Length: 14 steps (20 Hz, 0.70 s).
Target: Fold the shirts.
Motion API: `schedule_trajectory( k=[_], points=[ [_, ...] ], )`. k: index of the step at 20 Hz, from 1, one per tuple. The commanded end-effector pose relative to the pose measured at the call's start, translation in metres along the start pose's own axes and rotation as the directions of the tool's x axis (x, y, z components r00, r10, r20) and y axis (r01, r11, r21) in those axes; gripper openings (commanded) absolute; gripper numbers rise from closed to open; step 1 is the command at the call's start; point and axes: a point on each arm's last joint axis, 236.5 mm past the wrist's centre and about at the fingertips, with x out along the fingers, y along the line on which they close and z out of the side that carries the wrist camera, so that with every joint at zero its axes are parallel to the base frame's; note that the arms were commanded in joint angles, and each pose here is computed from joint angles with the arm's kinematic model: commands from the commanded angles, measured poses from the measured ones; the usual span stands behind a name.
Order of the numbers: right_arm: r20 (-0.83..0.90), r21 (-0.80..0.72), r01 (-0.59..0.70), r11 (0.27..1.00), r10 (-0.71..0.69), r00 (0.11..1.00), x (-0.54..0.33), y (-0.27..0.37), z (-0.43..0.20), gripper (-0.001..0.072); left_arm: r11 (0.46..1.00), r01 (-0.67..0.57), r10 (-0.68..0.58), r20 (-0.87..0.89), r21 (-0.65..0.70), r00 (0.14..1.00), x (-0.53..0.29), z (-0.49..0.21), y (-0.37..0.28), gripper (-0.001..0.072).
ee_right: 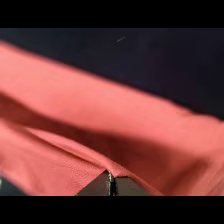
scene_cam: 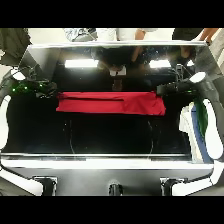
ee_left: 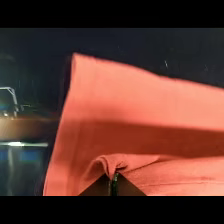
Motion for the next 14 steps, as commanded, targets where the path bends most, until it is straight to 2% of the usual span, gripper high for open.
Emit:
schedule_trajectory(
  k=[1, 5, 6, 7, 8, 9, 10, 12, 14],
  points=[
    [0.000, 0.086, 0.021, 0.996, -0.021, 1.000, 0.040, -0.024, 0.001, 0.0037, 0.995, 0.066, -0.068, -0.021, -0.072, 0.997, 0.042, 0.011, -0.001, 0.0025],
    [-0.054, 0.098, -0.006, 0.995, 0.011, 0.998, 0.059, -0.021, -0.017, 0.0040, 0.991, 0.079, -0.092, -0.125, -0.110, 0.988, 0.080, -0.013, 0.005, 0.0030],
    [-0.050, 0.087, -0.015, 0.996, 0.020, 0.999, 0.056, -0.017, -0.015, 0.0049, 0.991, 0.076, -0.092, -0.146, -0.112, 0.985, 0.080, -0.018, 0.007, 0.0108],
    [-0.052, 0.038, -0.024, 0.999, 0.026, 0.998, 0.048, -0.013, -0.013, 0.0156, 0.990, 0.076, -0.093, -0.155, -0.117, 0.984, 0.075, -0.020, 0.009, 0.0394],
    [-0.055, -0.024, -0.032, 0.999, 0.030, 0.998, 0.037, -0.009, -0.011, 0.0326, 0.989, 0.072, -0.093, -0.159, -0.130, 0.983, 0.066, -0.019, 0.012, 0.0569],
    [-0.056, -0.070, -0.023, 0.997, 0.019, 0.998, 0.020, -0.011, -0.009, 0.0550, 0.988, 0.066, -0.087, -0.155, -0.137, 0.984, 0.053, -0.016, 0.018, 0.0569],
    [-0.059, -0.084, 0.009, 0.996, -0.014, 0.998, 0.001, -0.021, -0.009, 0.0636, 0.989, 0.061, -0.080, -0.140, -0.137, 0.987, 0.038, -0.010, 0.023, 0.0569],
    [-0.090, -0.045, 0.099, 0.994, -0.103, 0.991, -0.032, -0.060, -0.022, 0.0645, 0.989, 0.056, -0.065, -0.064, -0.134, 0.996, 0.002, 0.007, 0.029, 0.0568],
    [-0.160, 0.067, 0.107, 0.992, -0.095, 0.982, -0.042, -0.088, -0.051, 0.0699, 0.991, 0.058, -0.057, 0.010, -0.119, 0.998, -0.032, 0.019, 0.025, 0.0568]
  ],
)
